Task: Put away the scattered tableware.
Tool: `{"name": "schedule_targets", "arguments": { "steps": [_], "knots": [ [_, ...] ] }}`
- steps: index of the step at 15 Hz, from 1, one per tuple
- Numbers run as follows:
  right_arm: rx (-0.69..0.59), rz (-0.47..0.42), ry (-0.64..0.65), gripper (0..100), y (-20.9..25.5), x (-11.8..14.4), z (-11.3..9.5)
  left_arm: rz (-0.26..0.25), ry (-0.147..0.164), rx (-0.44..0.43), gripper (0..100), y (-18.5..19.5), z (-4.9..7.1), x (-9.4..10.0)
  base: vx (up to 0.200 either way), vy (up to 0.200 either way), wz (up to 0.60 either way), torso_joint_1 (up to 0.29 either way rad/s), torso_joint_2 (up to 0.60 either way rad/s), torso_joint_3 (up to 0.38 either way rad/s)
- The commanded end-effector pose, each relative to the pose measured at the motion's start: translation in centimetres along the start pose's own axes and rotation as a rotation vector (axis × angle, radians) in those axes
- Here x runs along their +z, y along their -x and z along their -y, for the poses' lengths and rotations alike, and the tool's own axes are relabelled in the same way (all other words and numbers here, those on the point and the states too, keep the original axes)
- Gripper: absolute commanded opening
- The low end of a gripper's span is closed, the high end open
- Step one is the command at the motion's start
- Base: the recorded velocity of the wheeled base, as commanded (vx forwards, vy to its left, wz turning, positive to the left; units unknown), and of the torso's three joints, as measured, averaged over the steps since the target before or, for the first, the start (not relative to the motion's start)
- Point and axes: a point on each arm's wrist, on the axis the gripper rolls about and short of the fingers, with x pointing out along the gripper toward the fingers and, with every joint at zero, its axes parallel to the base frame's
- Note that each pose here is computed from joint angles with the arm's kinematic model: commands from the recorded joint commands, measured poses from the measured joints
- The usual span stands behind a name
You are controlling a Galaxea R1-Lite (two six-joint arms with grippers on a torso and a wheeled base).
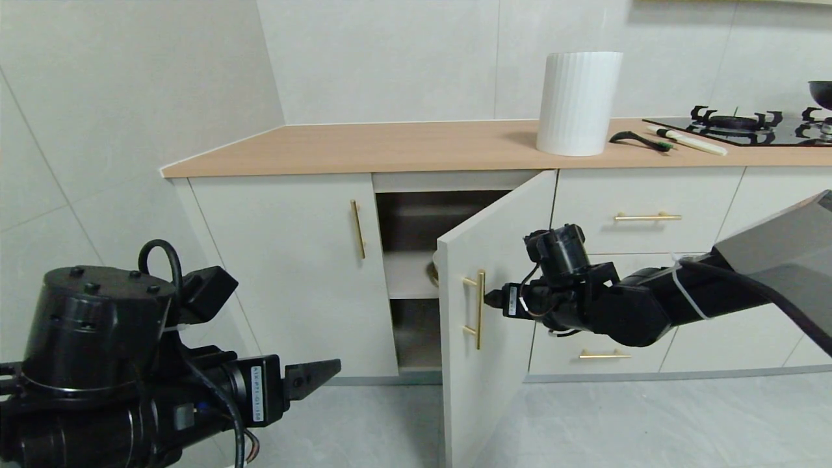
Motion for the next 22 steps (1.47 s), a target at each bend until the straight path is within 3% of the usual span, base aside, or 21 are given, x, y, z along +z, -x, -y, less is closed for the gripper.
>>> {"name": "schedule_targets", "arguments": {
  "steps": [1, 4, 9, 19, 22],
  "knots": [
    [-0.003, -0.005, -0.008, 100, -1.2, -0.8, 0.1, -0.01, -0.001, 0.005, 100, -0.3, 0.0, -0.1, 0.0, 0.0, 0.0, 0.0, 0.0, 0.0],
    [-0.001, 0.004, -0.015, 100, -1.4, -0.8, 0.1, -0.025, -0.035, 0.016, 100, -0.4, -0.2, -0.4, 0.133, 0.0, 0.0, 0.002, 0.0, 0.006],
    [0.008, 0.017, -0.079, 100, -2.3, -0.7, -0.2, -0.022, -0.033, 0.015, 100, -0.4, -0.2, -0.3, 0.2, 0.0, 0.0, 0.001, 0.0, 0.0],
    [0.04, 0.071, -0.236, 100, -3.7, 0.4, -1.2, -0.023, -0.033, 0.017, 100, -0.5, -0.1, -0.3, 0.0, 0.0, 0.0, 0.0, 0.0, 0.0],
    [0.006, 0.122, -0.291, 100, -5.0, 1.1, -1.2, -0.023, -0.033, 0.017, 100, -0.5, -0.1, -0.3, 0.0, 0.0, 0.0, 0.0, 0.0, 0.0]
  ]
}}
